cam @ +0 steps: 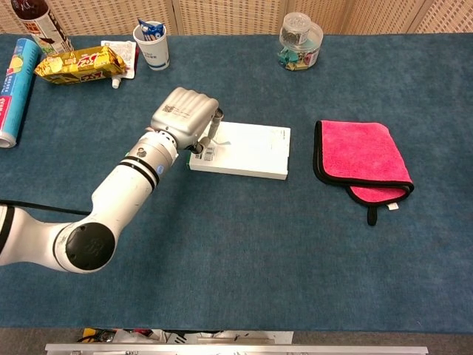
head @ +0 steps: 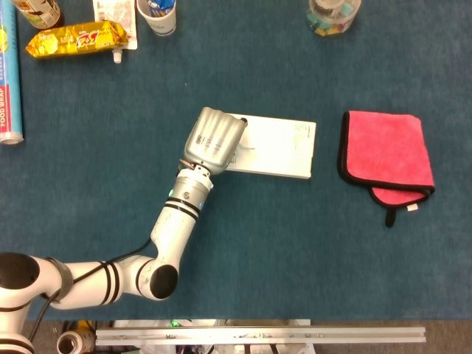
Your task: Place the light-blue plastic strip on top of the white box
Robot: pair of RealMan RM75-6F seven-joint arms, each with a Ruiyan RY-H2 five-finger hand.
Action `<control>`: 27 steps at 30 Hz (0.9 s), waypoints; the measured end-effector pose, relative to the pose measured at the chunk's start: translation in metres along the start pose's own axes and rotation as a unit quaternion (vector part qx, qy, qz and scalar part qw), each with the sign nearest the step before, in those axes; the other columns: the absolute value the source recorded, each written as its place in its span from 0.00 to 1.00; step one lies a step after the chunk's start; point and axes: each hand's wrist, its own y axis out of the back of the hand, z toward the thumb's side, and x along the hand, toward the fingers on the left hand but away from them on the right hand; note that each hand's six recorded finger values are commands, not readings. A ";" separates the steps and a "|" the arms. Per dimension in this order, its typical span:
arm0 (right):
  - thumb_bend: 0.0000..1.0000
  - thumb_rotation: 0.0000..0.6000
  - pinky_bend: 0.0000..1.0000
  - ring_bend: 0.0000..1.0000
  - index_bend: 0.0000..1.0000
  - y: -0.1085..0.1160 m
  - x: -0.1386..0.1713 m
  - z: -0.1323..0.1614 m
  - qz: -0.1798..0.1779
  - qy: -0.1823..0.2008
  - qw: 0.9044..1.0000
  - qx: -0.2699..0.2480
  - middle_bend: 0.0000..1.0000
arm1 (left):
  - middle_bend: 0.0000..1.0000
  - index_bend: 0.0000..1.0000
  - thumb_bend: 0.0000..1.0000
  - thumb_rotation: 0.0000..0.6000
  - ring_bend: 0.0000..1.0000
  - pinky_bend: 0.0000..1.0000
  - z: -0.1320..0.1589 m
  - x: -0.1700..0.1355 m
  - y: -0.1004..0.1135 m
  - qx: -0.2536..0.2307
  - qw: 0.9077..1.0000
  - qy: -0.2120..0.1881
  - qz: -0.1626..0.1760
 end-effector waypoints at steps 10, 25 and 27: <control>0.16 1.00 0.54 0.42 0.39 0.000 0.000 0.000 -0.002 0.001 1.000 0.000 0.42 | 1.00 0.51 0.39 1.00 1.00 0.99 0.003 -0.005 -0.005 0.003 1.000 -0.005 -0.015; 0.16 1.00 0.54 0.42 0.39 0.001 0.000 0.001 -0.004 0.002 1.000 -0.001 0.42 | 1.00 0.50 0.39 1.00 1.00 0.99 0.004 -0.019 0.000 0.008 1.000 -0.024 -0.017; 0.16 1.00 0.54 0.42 0.39 0.001 0.000 0.001 -0.005 0.002 1.000 -0.001 0.42 | 1.00 0.50 0.39 1.00 1.00 0.99 0.004 -0.020 0.000 0.010 0.999 -0.026 -0.018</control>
